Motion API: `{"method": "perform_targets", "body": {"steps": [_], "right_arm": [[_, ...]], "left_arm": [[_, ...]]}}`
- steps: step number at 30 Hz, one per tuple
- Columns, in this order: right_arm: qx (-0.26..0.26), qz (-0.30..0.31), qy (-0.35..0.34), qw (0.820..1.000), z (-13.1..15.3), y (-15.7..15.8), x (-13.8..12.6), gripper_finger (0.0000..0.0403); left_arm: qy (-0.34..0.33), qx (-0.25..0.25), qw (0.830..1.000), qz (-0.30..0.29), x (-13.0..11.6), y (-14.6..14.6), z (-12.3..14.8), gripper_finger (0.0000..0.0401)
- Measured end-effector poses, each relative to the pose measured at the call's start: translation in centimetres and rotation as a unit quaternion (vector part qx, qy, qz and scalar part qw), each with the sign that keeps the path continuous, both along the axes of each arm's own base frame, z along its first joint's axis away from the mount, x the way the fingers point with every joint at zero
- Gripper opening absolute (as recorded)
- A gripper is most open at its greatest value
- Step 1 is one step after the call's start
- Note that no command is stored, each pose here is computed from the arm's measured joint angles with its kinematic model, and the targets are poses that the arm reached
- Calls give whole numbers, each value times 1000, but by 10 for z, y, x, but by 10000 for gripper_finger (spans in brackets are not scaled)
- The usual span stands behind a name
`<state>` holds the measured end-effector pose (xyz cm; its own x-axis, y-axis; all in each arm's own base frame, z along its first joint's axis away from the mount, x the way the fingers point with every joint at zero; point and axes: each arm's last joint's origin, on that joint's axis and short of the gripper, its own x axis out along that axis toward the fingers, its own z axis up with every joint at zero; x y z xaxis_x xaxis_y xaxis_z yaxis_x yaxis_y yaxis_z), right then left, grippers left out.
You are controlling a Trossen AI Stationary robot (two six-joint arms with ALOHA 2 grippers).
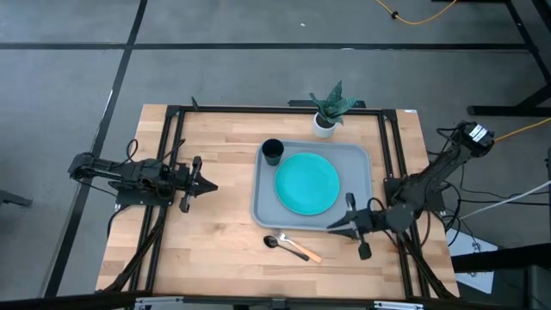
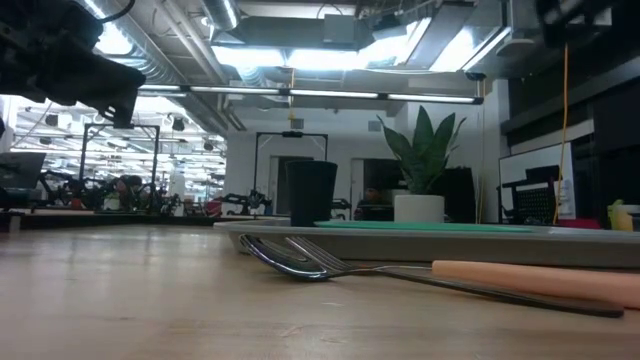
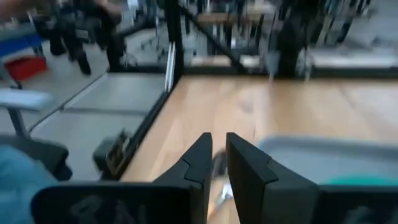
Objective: Pick and place plate/cup/fork/spoon on tray
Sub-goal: Put the orange fork on the grey tray to the right of the blue plate
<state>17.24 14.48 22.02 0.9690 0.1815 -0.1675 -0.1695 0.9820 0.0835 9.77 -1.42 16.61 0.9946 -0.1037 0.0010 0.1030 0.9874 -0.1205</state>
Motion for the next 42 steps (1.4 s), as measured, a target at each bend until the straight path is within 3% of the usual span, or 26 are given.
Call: {"method": "perform_targets", "body": {"steps": [3,6,10,12,18,25,30,35,40,42], "right_arm": [[25,3,-32,999,8,-4,6,53],[37,62,-56,996,22,-3,12,53],[-4,155,-69,985,39,0,19,53],[-25,161,-55,985,42,0,22,53],[-17,64,25,997,46,-11,39,53],[41,49,75,995,38,1,64,53],[63,-20,116,991,22,14,88,53],[79,-109,174,976,-2,22,109,53],[159,-183,238,940,-12,22,124,53],[171,-181,269,930,-13,22,130,53]], "left_arm": [[0,0,1000,0,0,0,0,20],[0,0,1000,0,0,0,0,20],[0,0,1000,1,0,0,0,20],[0,0,1000,1,0,0,0,20],[0,0,1000,1,0,0,0,20],[0,0,1000,1,0,0,0,20],[0,0,1000,2,0,0,0,20],[0,0,1000,2,0,0,0,20],[0,0,1000,2,0,0,0,20],[0,0,1000,2,0,0,0,20]]}}
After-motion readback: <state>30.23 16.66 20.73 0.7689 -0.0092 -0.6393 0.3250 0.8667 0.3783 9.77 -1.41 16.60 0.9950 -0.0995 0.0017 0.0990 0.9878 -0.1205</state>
